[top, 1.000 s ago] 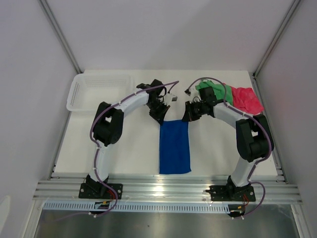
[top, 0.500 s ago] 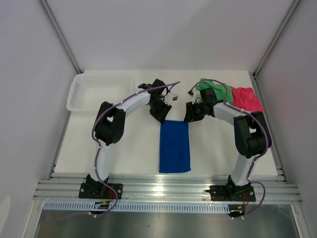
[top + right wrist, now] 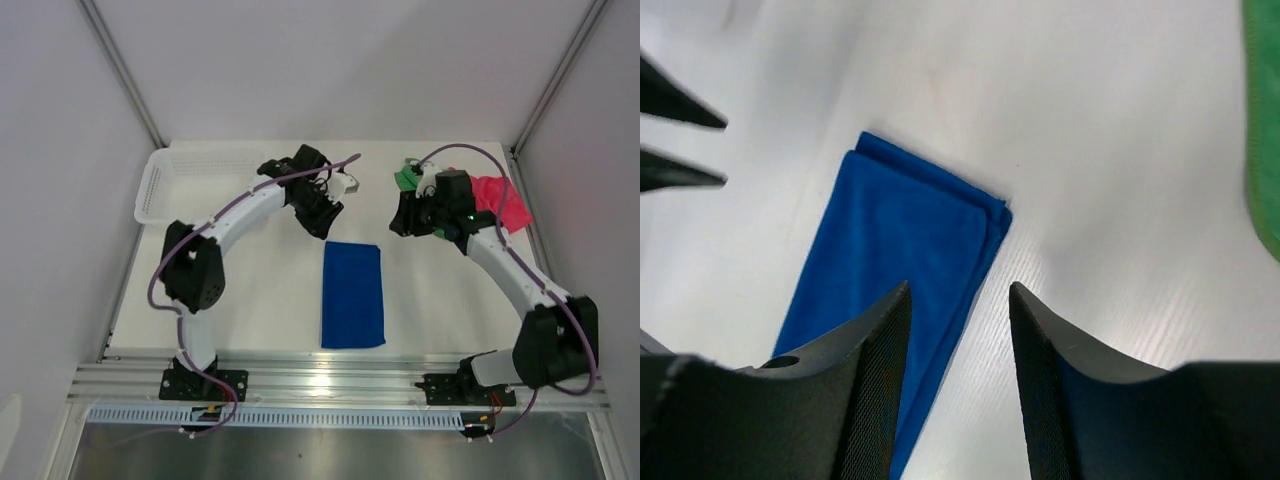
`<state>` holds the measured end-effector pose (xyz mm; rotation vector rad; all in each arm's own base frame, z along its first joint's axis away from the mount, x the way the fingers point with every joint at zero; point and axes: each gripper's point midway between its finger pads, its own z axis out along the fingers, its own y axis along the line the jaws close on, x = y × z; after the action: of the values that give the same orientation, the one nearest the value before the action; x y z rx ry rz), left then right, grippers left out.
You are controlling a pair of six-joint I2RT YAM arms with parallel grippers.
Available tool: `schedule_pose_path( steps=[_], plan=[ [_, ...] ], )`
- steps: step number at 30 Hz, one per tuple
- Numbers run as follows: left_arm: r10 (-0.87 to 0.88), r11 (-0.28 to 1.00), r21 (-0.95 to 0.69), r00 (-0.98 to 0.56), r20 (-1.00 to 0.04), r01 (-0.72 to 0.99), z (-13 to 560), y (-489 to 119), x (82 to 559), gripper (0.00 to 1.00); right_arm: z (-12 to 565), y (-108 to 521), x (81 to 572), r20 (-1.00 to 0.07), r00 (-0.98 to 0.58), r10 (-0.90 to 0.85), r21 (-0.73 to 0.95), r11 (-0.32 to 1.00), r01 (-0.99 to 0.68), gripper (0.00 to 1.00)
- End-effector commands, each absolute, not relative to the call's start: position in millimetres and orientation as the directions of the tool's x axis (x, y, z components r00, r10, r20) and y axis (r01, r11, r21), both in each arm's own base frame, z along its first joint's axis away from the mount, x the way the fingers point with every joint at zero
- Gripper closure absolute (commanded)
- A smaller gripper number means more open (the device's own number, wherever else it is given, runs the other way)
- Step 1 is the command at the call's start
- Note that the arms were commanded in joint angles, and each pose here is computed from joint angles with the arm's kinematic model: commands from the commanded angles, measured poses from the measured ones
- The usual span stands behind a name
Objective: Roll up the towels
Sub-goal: Roll the towel
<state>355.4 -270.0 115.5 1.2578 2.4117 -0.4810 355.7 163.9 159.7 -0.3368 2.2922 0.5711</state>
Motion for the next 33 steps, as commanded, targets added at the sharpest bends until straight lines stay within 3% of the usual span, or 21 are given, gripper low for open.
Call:
schedule_pose_path(
  steps=[1,6,11,12,18,33],
  plan=[
    [0.775,0.285,-0.126,-0.306,-0.553,0.95,157.2,-284.6,294.5,0.57,167.3,141.9,337.6,-0.694,-0.718,0.061,0.362,0.891,-0.275,0.52],
    [0.873,0.027,-0.07,-0.058,-0.485,0.997,124.9,-295.5,207.2,0.55,170.5,128.1,328.3,-0.671,-0.725,0.159,0.424,0.883,-0.199,0.53],
    [0.844,-0.302,0.122,0.325,-0.426,0.945,91.9,-303.7,117.8,0.53,172.9,129.8,309.1,-0.673,-0.718,0.178,0.454,0.866,-0.21,0.53],
    [0.862,-0.325,0.151,0.358,-0.358,0.934,71.0,-289.3,112.6,0.53,173.6,130.2,306.2,-0.673,-0.717,0.182,0.459,0.863,-0.212,0.53],
    [0.874,-0.322,0.272,0.395,-0.282,0.907,56.5,-303.6,115.5,0.53,174.6,132.0,284.3,-0.672,-0.706,0.224,0.501,0.839,-0.211,0.54],
    [0.884,-0.307,0.21,0.36,-0.299,0.928,17.1,-298.1,96.7,0.52,158.8,131.8,271.1,-0.646,-0.739,0.192,0.498,0.84,-0.216,0.54]
  ],
)
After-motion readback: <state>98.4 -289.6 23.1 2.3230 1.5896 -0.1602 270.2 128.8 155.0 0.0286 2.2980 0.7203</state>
